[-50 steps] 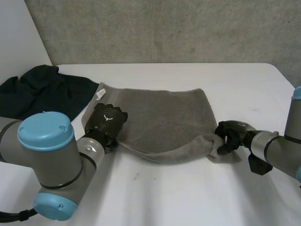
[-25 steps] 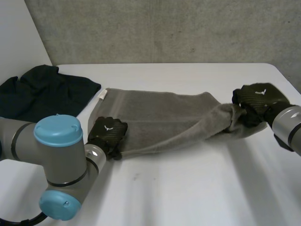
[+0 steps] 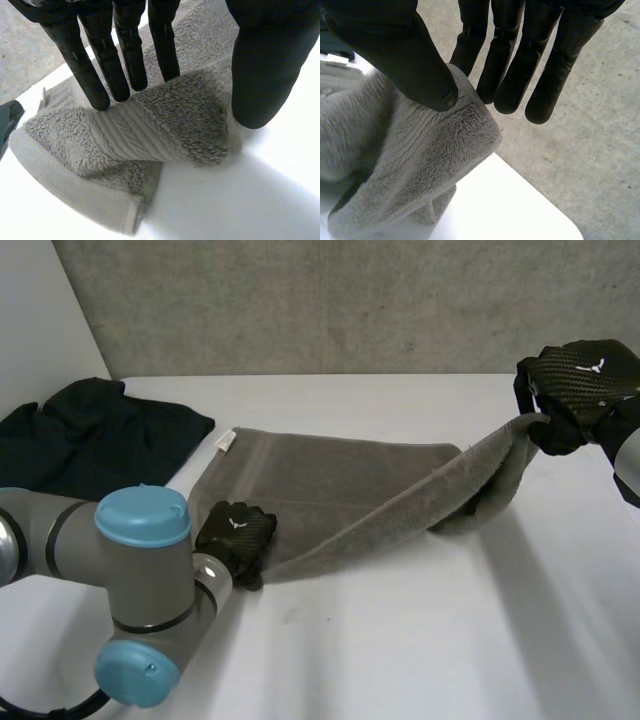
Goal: Fold the laundry.
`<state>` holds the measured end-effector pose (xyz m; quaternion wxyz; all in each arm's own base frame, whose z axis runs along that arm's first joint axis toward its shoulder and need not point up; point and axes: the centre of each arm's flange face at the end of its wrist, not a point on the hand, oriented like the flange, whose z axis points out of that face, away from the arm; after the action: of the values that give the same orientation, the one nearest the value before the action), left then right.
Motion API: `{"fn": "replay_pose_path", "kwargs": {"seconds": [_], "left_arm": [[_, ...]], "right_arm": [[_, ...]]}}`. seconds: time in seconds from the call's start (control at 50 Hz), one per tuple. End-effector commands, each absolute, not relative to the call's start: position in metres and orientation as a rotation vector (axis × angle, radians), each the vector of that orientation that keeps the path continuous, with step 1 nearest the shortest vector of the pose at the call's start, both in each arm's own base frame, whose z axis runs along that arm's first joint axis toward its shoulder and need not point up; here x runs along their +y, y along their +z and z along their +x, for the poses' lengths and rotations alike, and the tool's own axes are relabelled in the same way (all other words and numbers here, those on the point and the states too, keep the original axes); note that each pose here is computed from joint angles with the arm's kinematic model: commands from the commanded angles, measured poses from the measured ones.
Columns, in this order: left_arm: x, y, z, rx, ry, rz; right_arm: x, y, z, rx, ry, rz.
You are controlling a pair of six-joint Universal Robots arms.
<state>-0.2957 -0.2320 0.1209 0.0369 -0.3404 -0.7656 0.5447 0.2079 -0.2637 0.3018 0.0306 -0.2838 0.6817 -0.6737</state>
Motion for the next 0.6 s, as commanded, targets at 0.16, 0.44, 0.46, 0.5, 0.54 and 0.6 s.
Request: {"fn": "replay_pose_path", "kwargs": {"seconds": [0.16,0.44,0.46,0.5,0.54,0.6], "left_arm": [[-0.218,0.132,-0.3,-2.333,1.666,-0.998],[-0.23,0.125,-0.3,-2.377,1.692,-0.981],[-0.231,0.124,-0.301,-2.377,1.694,-0.98],[-0.233,0.122,-0.302,-2.379,1.691,-0.981],[-0.234,0.12,-0.303,-2.381,1.689,-0.982],[-0.238,0.116,-0.305,-2.384,1.687,-0.985]], "right_arm": [[-0.27,0.308,0.206,2.092,-2.089,-0.83],[-0.266,0.332,0.205,2.018,-2.181,-0.815],[-0.266,0.333,0.205,2.014,-2.186,-0.815],[-0.265,0.338,0.204,2.0,-2.205,-0.812],[-0.264,0.342,0.204,1.989,-2.217,-0.81],[-0.262,0.349,0.203,1.979,-2.231,-0.803]]}}
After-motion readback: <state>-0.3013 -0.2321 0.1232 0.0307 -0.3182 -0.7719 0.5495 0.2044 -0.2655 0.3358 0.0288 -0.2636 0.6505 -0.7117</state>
